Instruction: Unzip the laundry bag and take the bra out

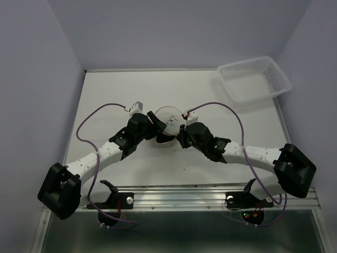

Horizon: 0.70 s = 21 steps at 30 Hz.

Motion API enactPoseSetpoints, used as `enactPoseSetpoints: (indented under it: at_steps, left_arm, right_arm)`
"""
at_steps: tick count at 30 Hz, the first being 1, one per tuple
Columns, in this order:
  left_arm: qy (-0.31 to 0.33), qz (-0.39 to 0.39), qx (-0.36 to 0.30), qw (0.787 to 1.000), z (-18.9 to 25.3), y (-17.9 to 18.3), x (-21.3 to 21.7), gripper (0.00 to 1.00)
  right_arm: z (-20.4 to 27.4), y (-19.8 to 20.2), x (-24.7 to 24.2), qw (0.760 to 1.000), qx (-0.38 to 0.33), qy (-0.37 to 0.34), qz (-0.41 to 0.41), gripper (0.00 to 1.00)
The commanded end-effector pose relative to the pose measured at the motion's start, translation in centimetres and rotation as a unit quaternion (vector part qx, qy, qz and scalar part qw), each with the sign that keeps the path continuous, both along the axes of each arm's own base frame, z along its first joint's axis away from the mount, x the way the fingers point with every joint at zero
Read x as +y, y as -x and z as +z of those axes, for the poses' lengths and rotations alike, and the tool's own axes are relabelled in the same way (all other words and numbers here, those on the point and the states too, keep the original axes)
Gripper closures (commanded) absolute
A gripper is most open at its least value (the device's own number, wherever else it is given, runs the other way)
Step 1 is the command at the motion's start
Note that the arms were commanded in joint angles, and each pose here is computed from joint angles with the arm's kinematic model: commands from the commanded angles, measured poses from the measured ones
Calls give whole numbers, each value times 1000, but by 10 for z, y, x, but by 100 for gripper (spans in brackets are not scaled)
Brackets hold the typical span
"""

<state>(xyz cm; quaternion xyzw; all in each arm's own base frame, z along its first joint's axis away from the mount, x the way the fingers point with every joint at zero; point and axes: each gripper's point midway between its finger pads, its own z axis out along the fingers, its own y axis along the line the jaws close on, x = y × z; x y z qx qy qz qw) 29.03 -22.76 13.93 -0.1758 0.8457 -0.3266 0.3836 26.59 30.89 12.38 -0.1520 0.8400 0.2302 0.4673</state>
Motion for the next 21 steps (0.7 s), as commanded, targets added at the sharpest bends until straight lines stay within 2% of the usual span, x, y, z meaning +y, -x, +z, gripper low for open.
enactPoseSetpoints:
  at_steps: [1,2,3,7,10,14,21]
  left_arm:
    - [-10,16,-14,1000,3,-5,3,38]
    - [-15,17,-13,1000,1,-6,3,47]
    - [-18,17,-16,1000,3,-8,3,64]
    - [-34,23,-24,999,9,-13,7,100]
    - [-66,27,-38,997,15,-18,16,100]
    - [-77,13,-52,996,26,-20,24,100]
    - [-98,2,-77,992,38,-24,59,100]
  right_arm:
    - [34,-10,18,998,-36,-43,-5,99]
    - [34,-11,18,998,-37,-43,-5,99]
    - [32,-10,17,998,-37,-40,-6,99]
    - [31,-13,8,998,-46,-29,-22,99]
    - [28,-15,-9,997,-60,-4,-44,99]
    - [22,-21,-42,994,-72,30,-81,99]
    - [15,-45,-123,983,-46,25,-176,99]
